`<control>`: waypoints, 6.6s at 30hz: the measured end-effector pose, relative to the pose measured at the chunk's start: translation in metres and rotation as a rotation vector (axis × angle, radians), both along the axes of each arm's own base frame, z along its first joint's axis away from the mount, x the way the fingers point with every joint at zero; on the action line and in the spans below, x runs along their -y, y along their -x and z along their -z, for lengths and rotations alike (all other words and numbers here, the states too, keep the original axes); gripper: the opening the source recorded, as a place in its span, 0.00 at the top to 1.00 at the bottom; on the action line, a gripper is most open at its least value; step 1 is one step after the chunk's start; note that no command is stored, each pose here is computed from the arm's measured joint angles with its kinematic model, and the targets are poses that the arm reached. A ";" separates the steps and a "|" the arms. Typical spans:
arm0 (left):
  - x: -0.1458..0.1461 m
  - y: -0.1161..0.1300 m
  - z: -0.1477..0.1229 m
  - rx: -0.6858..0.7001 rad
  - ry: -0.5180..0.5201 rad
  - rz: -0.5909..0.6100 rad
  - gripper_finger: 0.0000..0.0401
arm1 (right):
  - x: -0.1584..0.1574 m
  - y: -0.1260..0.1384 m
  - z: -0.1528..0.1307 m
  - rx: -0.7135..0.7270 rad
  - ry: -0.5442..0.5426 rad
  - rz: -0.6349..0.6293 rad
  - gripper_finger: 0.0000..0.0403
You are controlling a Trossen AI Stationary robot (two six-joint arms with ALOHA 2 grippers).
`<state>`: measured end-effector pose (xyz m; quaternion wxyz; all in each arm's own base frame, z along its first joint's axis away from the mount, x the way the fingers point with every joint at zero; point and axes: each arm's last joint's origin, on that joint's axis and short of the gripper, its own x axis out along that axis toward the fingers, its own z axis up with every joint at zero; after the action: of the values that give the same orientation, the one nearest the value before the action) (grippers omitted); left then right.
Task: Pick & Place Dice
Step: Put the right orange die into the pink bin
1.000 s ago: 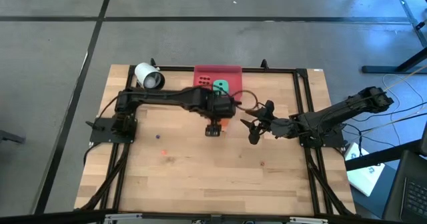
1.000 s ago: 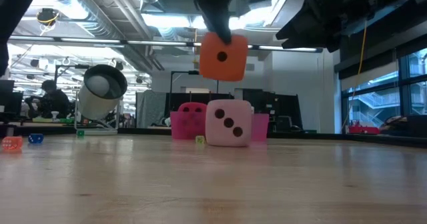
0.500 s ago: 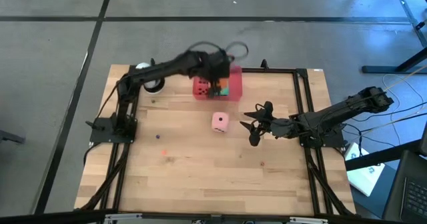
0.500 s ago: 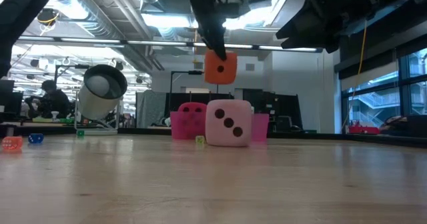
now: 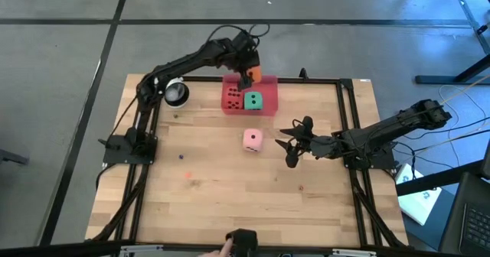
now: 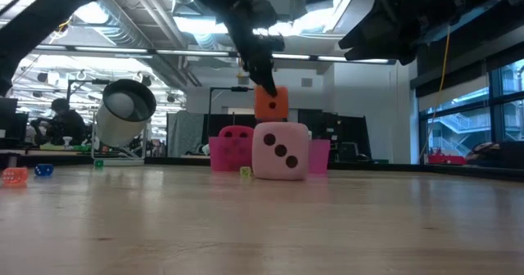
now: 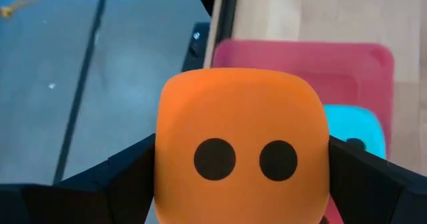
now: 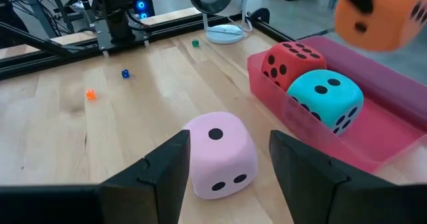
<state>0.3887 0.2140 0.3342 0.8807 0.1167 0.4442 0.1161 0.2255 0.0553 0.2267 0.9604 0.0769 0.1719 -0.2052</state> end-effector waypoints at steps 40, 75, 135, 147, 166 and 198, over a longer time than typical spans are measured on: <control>-0.020 -0.022 0.065 -0.085 0.165 0.037 0.12 | 0.000 0.000 0.001 -0.015 0.013 -0.007 0.49; -0.022 -0.016 0.066 -0.151 0.117 0.014 0.01 | 0.000 0.001 0.002 -0.031 0.015 -0.004 0.49; -0.017 -0.027 0.059 -0.039 0.115 -0.013 0.00 | 0.006 0.000 0.002 -0.027 0.025 0.043 0.49; 0.008 -0.035 0.061 -0.107 0.094 0.116 0.00 | 0.009 0.000 0.002 -0.044 0.057 0.045 0.49; 0.007 -0.030 0.064 -0.107 0.231 0.050 0.00 | 0.133 -0.014 0.009 -0.046 0.008 0.154 0.49; 0.018 -0.040 0.061 -0.055 0.222 0.129 0.00 | 0.214 -0.067 0.051 0.173 -0.121 -0.045 1.00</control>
<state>0.4284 0.1955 0.2733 0.8814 0.0497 0.4697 0.0062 0.2929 -0.1583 0.1762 0.9696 0.1485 0.1024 -0.1652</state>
